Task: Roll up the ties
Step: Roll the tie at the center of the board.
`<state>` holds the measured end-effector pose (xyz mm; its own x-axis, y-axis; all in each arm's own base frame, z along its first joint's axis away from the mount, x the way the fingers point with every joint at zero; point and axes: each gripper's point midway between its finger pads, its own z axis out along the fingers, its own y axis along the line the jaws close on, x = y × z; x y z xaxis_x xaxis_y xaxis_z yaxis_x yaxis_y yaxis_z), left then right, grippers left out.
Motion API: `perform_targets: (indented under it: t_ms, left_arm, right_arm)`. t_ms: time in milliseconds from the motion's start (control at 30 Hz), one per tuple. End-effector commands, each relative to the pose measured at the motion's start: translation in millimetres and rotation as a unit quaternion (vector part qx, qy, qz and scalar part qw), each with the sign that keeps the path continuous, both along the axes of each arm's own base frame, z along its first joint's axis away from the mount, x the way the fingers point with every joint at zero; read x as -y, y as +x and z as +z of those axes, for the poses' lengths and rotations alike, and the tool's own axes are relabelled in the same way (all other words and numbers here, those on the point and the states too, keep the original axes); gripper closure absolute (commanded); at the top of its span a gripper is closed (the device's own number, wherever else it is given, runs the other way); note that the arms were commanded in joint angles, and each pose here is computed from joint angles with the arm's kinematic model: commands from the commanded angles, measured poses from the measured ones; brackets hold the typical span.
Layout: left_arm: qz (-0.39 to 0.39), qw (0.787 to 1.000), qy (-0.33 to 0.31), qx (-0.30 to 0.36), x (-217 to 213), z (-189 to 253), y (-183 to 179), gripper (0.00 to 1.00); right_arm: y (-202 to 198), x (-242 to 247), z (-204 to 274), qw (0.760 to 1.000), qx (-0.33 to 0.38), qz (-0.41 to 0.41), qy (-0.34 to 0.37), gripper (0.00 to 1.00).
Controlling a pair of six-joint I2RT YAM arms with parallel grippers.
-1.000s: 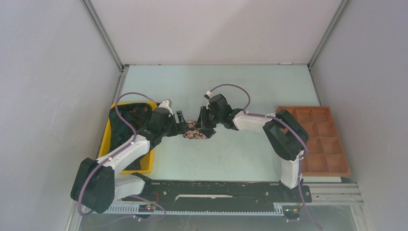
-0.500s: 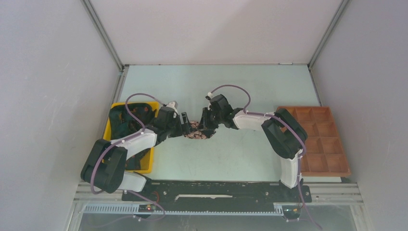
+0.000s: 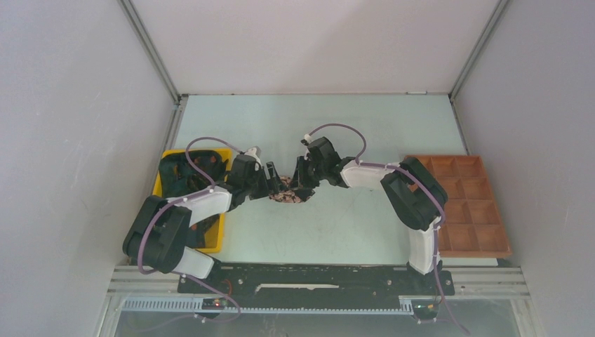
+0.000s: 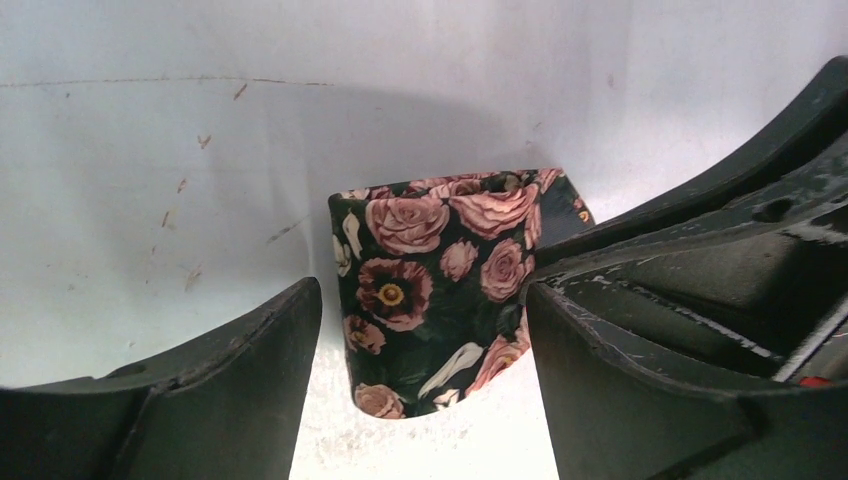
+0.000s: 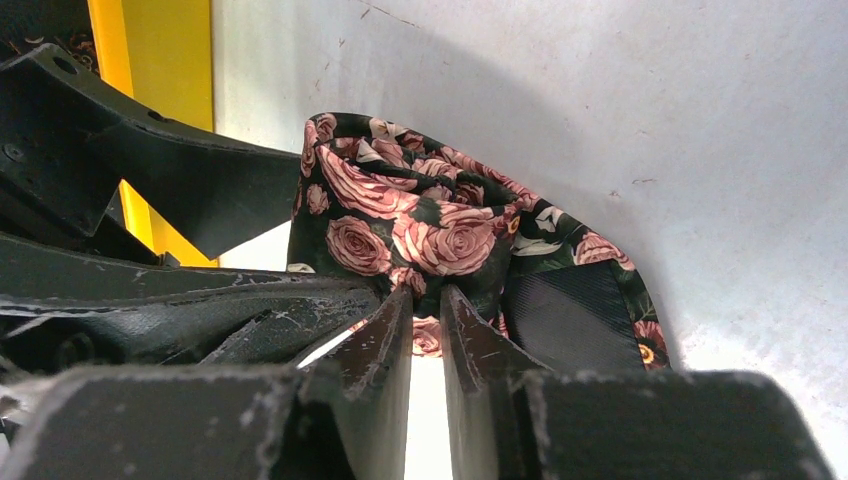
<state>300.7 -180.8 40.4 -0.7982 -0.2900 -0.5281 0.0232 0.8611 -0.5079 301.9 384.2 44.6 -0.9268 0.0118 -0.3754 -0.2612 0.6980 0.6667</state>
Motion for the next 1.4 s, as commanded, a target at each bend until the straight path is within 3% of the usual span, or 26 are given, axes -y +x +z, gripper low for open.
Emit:
perform_targets:
  t_ms: [0,233,400,700,1033,1367]
  left_arm:
    - [0.012,0.999,-0.036,0.031,8,20,14,0.19]
    - [0.031,0.999,-0.035,0.022,5,12,14,0.21]
    - [0.024,0.999,-0.039,0.005,9,1,14,0.38]
    - [0.003,1.000,-0.014,0.004,11,3,8,0.56]
    - [-0.026,0.990,0.138,0.010,4,21,5,0.62]
    - [-0.068,0.951,0.303,-0.009,1,35,-1,0.61]
  right_arm:
    - [-2,-1,-11,1.000,-0.006,0.009,-0.006,0.82]
    - [-1,2,-11,1.000,-0.010,0.005,0.001,0.82]
    - [1,4,-7,1.000,-0.007,0.002,0.004,0.82]
    - [18,27,5,1.000,0.005,-0.024,0.014,0.82]
    - [31,63,21,0.998,0.019,-0.063,0.023,0.80]
    - [39,90,21,0.995,0.014,-0.098,0.025,0.81]
